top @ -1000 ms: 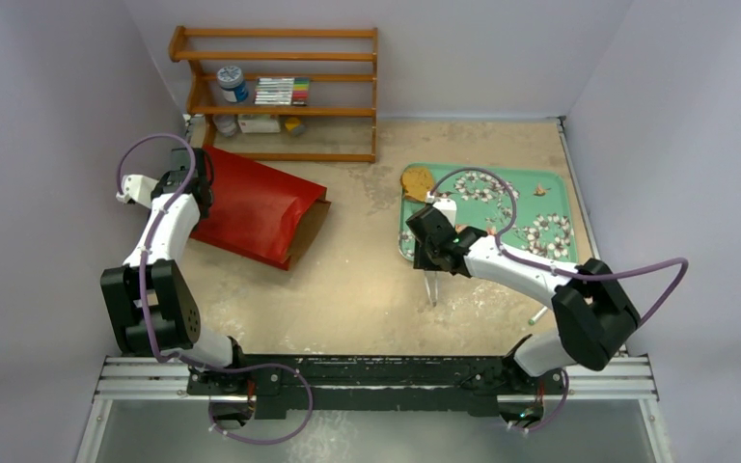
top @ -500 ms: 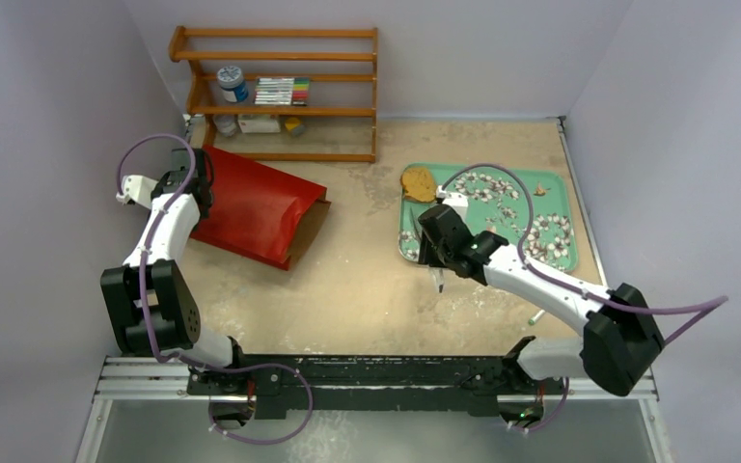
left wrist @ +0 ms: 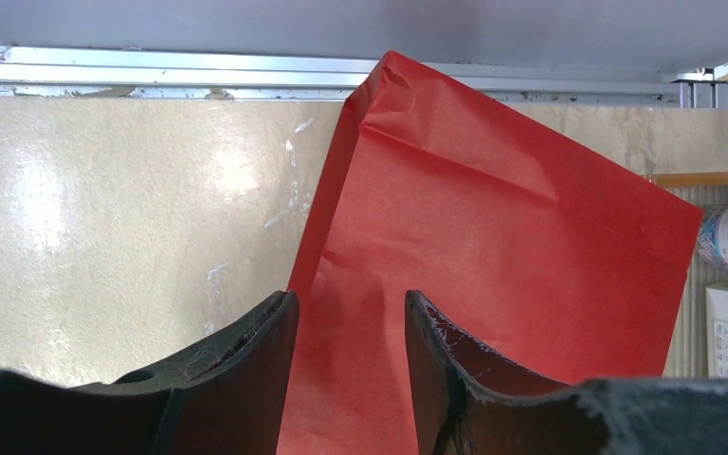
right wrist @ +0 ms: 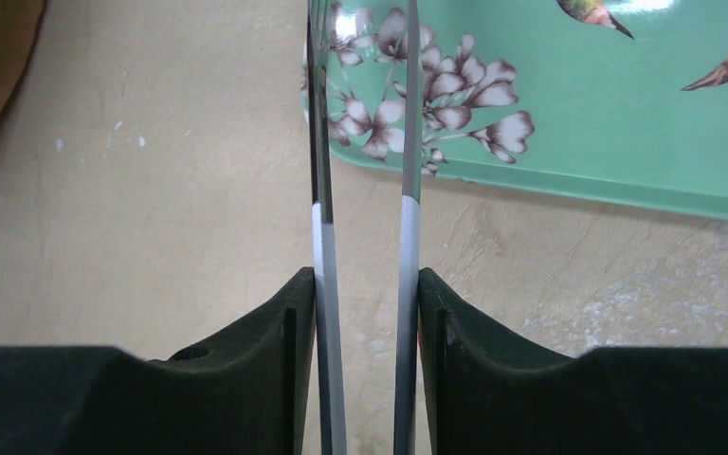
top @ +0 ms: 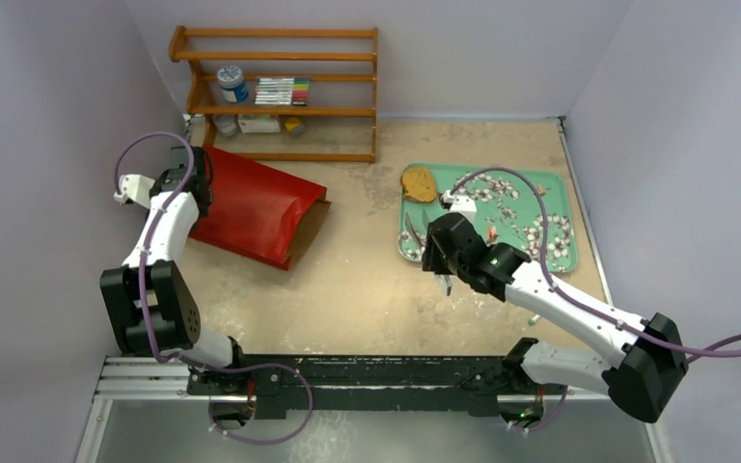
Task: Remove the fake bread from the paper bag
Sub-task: Place the fake bread in the container, then take out the fake bread from the paper bag.
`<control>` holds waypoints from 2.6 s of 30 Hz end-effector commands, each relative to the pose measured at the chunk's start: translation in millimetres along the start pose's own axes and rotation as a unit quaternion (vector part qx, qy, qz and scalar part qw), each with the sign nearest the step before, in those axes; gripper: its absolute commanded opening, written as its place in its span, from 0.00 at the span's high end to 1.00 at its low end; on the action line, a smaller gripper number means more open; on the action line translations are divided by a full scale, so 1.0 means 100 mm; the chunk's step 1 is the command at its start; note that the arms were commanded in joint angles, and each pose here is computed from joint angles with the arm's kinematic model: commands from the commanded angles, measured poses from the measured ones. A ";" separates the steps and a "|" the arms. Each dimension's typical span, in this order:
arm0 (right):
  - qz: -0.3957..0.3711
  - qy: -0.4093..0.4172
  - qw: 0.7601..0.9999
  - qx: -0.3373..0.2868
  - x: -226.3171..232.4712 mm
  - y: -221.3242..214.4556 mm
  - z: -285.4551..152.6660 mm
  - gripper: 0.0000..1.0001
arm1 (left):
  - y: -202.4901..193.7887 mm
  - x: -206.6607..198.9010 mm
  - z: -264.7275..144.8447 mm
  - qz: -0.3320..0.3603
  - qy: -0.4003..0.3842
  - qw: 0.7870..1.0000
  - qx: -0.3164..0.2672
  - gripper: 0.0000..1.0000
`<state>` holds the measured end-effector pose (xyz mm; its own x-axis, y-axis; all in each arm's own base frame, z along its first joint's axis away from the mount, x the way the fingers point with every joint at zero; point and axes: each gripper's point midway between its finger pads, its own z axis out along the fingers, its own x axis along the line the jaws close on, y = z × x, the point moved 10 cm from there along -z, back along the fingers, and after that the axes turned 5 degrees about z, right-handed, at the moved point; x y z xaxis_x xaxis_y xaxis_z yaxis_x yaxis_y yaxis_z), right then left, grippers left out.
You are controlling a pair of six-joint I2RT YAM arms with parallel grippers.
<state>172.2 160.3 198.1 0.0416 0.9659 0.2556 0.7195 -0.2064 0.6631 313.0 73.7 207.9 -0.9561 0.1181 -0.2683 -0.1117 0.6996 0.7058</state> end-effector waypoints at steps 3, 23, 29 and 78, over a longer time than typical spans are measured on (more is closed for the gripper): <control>-0.021 0.059 0.998 -0.032 0.20 0.06 -0.22 0.58 | 0.18 -0.12 -0.06 -0.021 -0.003 0.999 -0.031 0.54; -0.144 0.277 0.949 -0.051 1.18 0.20 0.21 0.56 | 0.48 -0.11 0.12 -0.028 0.061 0.997 -0.045 0.51; -0.169 0.313 0.933 -0.048 1.43 0.25 0.36 0.56 | 0.43 -0.09 0.23 -0.023 0.081 0.995 -0.049 0.51; -0.210 0.391 0.896 -0.011 2.31 -0.66 0.60 0.56 | 0.22 -0.50 0.72 0.060 0.050 0.997 -0.029 0.49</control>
<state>163.6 396.5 151.8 -0.7856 0.4944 0.3720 0.5378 0.2484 0.8057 373.0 130.1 166.3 -0.9923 0.1059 -0.0649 0.0213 0.6599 0.7511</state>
